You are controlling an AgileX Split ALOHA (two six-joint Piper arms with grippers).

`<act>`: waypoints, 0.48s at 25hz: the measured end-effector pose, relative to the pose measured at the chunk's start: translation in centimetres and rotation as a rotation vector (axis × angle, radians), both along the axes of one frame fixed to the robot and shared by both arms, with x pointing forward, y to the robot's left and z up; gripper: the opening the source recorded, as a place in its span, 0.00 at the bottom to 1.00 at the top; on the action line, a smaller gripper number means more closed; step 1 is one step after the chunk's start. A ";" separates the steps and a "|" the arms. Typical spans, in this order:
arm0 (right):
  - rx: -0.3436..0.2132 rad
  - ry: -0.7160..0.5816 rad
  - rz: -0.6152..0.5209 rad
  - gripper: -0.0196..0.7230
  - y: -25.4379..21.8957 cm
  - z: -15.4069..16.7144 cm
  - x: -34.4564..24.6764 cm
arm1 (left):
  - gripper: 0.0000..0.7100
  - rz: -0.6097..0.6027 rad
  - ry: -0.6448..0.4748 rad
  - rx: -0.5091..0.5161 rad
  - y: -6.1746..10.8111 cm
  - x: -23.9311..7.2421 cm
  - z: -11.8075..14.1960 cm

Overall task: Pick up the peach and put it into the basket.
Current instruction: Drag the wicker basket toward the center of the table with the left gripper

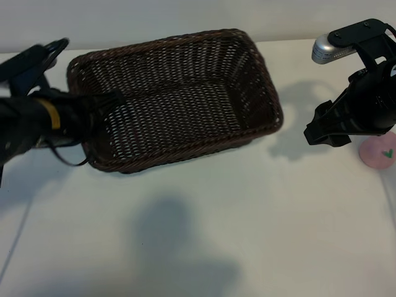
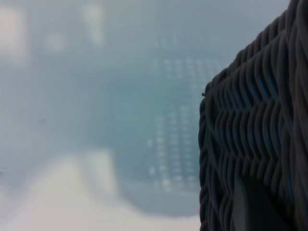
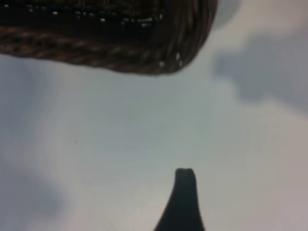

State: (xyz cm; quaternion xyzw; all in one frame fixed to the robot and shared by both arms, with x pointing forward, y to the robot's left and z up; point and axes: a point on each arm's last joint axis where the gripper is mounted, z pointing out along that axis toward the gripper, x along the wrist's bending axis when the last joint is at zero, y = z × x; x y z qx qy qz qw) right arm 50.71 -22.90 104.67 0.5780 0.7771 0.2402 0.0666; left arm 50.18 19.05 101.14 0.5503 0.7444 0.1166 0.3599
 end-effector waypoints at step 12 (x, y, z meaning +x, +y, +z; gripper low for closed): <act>0.000 0.007 0.001 0.83 0.0 0.0 -0.1 | 0.22 -0.162 0.048 -0.043 -0.5 4.2 0.3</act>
